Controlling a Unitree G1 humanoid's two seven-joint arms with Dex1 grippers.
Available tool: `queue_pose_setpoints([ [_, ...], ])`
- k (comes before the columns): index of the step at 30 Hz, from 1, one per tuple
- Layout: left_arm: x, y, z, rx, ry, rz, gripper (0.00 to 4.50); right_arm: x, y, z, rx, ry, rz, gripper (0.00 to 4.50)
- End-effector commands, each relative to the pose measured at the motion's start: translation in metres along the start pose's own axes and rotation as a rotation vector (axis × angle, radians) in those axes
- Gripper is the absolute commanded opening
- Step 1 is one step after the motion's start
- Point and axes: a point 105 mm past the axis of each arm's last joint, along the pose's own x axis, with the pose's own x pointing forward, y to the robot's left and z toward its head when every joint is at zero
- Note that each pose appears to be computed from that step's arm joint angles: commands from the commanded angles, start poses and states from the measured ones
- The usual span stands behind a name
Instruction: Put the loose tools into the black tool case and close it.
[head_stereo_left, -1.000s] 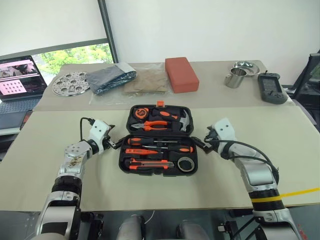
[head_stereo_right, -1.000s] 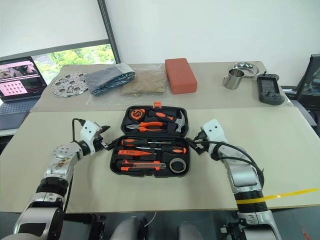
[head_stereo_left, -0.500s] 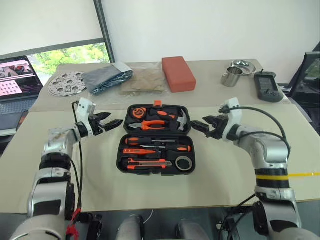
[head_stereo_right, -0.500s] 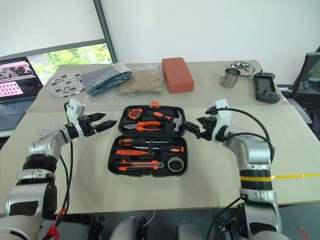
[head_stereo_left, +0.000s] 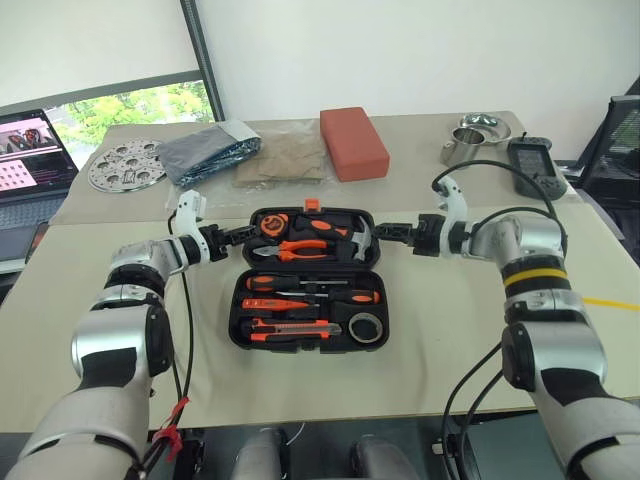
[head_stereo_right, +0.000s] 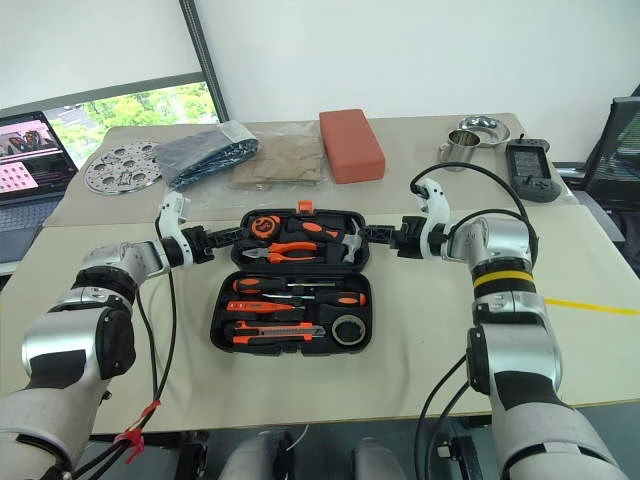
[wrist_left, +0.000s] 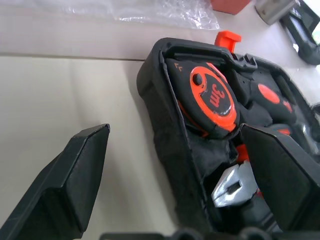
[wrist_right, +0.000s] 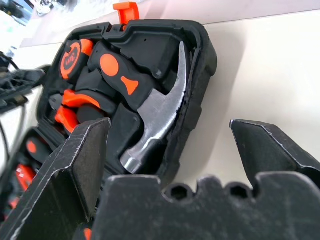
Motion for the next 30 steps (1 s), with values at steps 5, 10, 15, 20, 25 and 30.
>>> queue_pose_setpoints([
  [5, 0.004, -0.009, 0.011, -0.010, 0.000, 0.004, 4.50, 0.007, 0.008, 0.011, 0.042, 0.009, 0.016, 4.22],
  [10, 0.007, -0.013, 0.014, -0.023, -0.005, 0.002, 4.50, 0.014, 0.012, 0.009, 0.049, 0.018, 0.024, 2.66],
  [15, 0.011, -0.017, 0.016, -0.047, -0.019, 0.001, 3.97, 0.016, 0.010, 0.009, 0.060, 0.013, 0.021, 0.96],
  [20, 0.015, -0.017, 0.011, -0.051, -0.008, 0.009, 2.25, 0.017, 0.008, 0.006, 0.061, 0.023, 0.010, 0.00],
  [25, 0.016, -0.017, 0.009, -0.054, -0.004, 0.006, 0.39, 0.018, 0.009, 0.008, 0.050, 0.017, 0.007, 0.00],
  [30, 0.014, -0.018, 0.011, -0.065, -0.023, -0.012, 0.07, 0.019, 0.010, 0.011, 0.040, -0.004, 0.015, 0.00],
])
